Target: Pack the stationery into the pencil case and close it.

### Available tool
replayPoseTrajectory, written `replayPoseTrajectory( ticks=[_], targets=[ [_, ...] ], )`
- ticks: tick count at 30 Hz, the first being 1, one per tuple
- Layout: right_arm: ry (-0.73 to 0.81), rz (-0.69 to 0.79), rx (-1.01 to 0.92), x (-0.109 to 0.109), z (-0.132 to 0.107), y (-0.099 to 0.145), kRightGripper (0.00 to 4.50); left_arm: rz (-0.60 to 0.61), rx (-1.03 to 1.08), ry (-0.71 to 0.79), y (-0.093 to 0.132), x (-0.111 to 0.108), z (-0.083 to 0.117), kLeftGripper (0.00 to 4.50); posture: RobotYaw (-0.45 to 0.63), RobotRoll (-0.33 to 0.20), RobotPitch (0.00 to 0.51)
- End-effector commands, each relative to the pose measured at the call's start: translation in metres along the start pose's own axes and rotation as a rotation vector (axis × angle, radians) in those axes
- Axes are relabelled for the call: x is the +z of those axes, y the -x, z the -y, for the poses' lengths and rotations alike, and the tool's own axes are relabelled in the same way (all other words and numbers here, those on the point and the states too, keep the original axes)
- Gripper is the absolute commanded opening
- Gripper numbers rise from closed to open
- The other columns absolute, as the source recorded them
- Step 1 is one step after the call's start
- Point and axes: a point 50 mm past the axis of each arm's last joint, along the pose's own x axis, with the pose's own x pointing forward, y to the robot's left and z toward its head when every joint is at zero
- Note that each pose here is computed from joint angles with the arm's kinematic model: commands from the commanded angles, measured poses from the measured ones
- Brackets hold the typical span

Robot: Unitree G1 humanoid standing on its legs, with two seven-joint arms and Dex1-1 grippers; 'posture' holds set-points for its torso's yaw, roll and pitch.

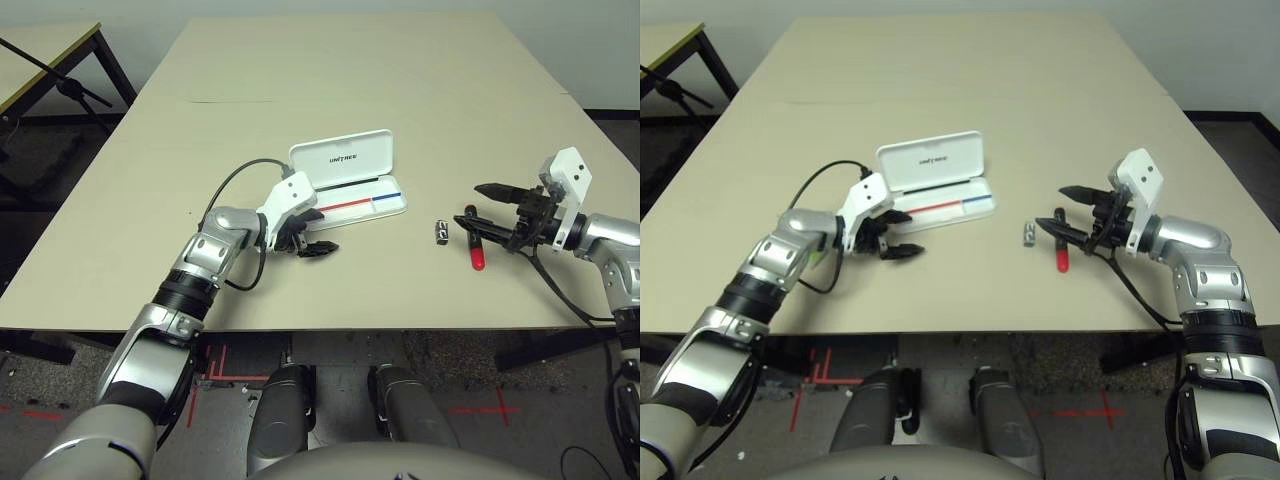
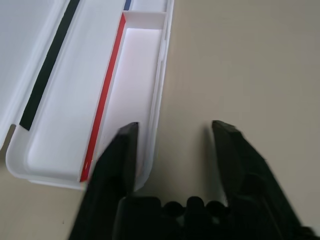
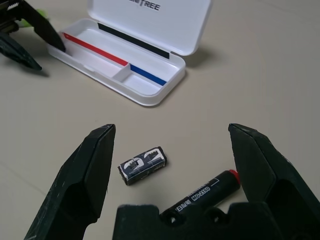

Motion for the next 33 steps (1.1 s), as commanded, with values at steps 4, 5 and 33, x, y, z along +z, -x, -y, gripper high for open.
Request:
replayPoseTrajectory(
  ticks=[4, 5, 33],
  targets=[
    [0.008, 0.019, -0.028, 0.001, 0.002, 0.001, 4.5, -0.121, -0.065, -0.006, -0.003, -0.015, 0.004, 0.01, -0.13, 0.0, 0.099],
    [0.009, 0.021, -0.031, 0.001, 0.002, 0.001, 4.5, -0.131, -0.067, -0.01, -0.003, -0.016, 0.004, 0.01, -0.13, 0.0, 0.099],
    [0.014, 0.028, -0.05, -0.003, 0.005, -0.01, 4.5, -0.12, -0.267, -0.232, 0.028, -0.008, 0.021, 0.01, -0.12, 0.0, 0.097]
  ],
)
